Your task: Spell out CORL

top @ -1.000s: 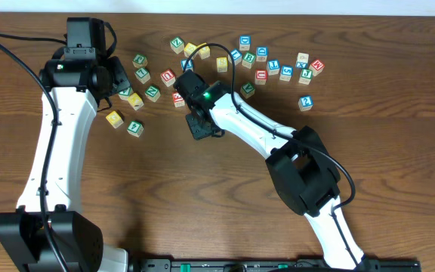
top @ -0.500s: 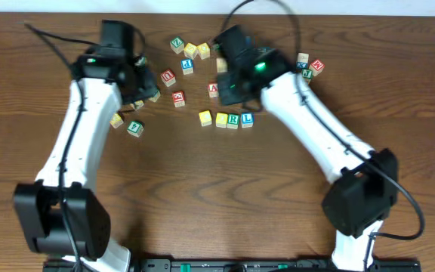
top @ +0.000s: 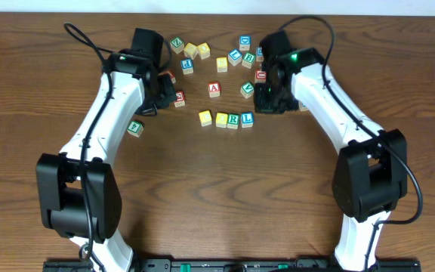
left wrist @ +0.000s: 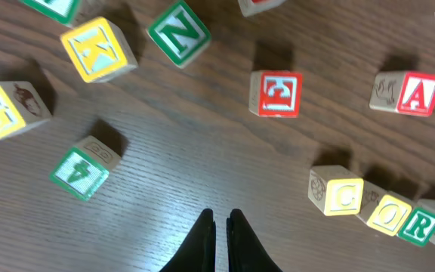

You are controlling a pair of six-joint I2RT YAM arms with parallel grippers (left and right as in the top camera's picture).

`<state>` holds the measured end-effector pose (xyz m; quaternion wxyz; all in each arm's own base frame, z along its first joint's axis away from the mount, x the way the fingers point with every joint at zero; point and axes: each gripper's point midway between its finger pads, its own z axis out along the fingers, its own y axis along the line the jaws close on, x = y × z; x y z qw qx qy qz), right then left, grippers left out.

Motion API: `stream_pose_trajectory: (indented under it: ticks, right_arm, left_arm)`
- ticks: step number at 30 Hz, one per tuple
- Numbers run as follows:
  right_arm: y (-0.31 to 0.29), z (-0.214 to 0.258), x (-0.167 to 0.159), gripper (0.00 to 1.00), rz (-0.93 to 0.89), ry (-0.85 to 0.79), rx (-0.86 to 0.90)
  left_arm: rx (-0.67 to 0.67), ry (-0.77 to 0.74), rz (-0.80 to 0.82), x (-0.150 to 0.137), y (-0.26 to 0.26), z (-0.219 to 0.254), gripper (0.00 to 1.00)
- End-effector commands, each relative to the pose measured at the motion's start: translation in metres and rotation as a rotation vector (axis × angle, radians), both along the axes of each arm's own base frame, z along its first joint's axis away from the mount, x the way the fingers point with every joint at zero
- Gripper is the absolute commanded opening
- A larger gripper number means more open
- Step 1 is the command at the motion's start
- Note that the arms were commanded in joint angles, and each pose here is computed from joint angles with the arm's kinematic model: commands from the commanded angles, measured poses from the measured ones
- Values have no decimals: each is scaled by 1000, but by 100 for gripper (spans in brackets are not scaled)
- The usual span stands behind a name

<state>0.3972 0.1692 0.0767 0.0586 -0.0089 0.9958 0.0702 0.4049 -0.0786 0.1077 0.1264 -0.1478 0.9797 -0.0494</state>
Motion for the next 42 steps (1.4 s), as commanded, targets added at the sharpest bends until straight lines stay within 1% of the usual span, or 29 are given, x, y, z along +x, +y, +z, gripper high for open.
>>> stream_pose_trajectory:
  ticks: [1, 9, 15, 19, 26, 31, 39, 42]
  right_arm:
    - [0, -23, -10, 1, -19, 43, 8]
    - [4, -51, -9, 1, -38, 11, 43]
    - [4, -64, -8, 1, -77, -1, 55]
    - [5, -64, -7, 1, -76, -9, 61]
    - [8, -65, -6, 1, -81, -14, 78]
    - [6, -69, -9, 1, -135, 4, 81]
    - [7, -70, -9, 2, -151, 4, 84]
    - [6, -71, -10, 1, -174, 12, 85]
  left_arm:
    - [0, 32, -24, -7, -13, -10, 8]
    - [3, 72, -52, -12, -24, -29, 8]
    - [-54, 119, -67, -12, -37, -50, 7]
    - [-61, 133, -61, -9, -39, -63, 7]
    - [-77, 181, -61, -14, -42, -80, 8]
    - [-75, 186, -61, -14, -42, -82, 8]
    - [-79, 178, -66, -11, -43, -85, 8]
    - [-128, 184, -88, -11, -52, -88, 8]
